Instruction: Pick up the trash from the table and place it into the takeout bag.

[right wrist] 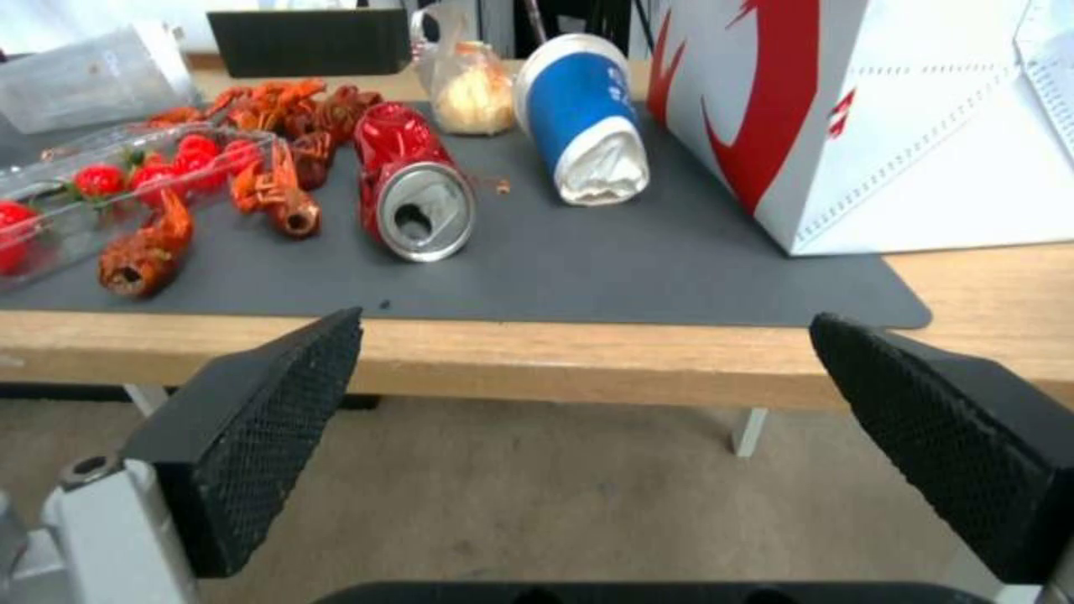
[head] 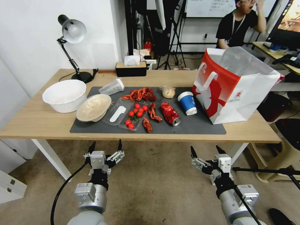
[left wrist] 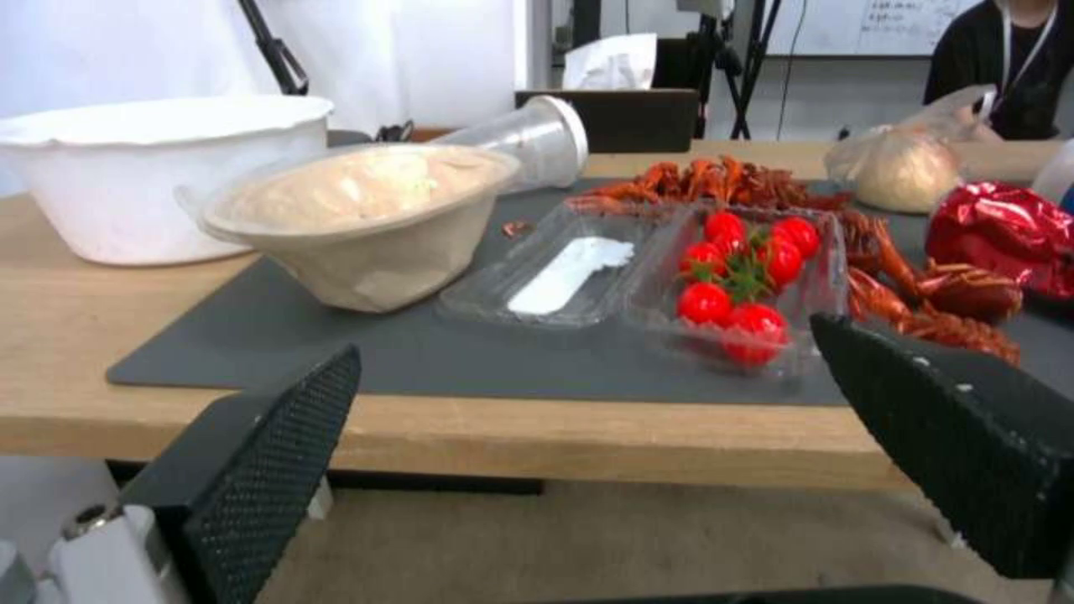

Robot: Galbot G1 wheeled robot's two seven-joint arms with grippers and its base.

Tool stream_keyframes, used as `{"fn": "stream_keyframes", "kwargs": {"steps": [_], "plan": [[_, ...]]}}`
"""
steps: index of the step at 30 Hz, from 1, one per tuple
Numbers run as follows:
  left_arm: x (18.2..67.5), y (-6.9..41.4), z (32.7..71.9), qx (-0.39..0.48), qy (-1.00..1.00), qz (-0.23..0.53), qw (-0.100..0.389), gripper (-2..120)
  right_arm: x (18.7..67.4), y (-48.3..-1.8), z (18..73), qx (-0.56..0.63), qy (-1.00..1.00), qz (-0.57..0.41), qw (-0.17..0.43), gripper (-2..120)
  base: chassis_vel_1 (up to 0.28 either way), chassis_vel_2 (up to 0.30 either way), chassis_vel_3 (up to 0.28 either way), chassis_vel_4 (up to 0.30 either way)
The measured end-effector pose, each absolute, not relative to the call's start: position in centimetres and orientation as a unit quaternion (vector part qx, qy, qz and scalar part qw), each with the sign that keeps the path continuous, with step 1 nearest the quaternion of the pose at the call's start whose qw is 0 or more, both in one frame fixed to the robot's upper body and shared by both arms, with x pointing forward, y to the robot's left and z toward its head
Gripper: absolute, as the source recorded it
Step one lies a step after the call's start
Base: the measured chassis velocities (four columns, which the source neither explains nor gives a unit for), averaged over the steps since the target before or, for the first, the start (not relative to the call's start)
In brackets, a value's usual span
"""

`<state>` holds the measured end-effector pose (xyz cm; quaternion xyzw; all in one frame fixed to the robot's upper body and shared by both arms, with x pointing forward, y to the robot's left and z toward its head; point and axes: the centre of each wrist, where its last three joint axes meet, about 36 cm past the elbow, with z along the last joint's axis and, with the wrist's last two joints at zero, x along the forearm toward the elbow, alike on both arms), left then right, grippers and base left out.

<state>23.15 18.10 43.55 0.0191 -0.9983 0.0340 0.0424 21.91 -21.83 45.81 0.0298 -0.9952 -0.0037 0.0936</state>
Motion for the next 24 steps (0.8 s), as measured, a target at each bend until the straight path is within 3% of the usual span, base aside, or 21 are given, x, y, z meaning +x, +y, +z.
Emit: {"fn": "stream_keyframes", "kwargs": {"steps": [17,24], "plan": [[22.9,18.0,43.7,0.019,-0.999,0.027,0.038,100,22.1,-22.1,45.8,0.034,-0.996,-0.002,0.085,100,0.000,0.000,0.000,0.000],[22.6,17.9,43.2,0.020,-0.999,0.024,0.043,100,23.2,-23.1,46.2,0.062,-0.997,-0.021,0.037,100,0.000,0.000,0.000,0.000]]}}
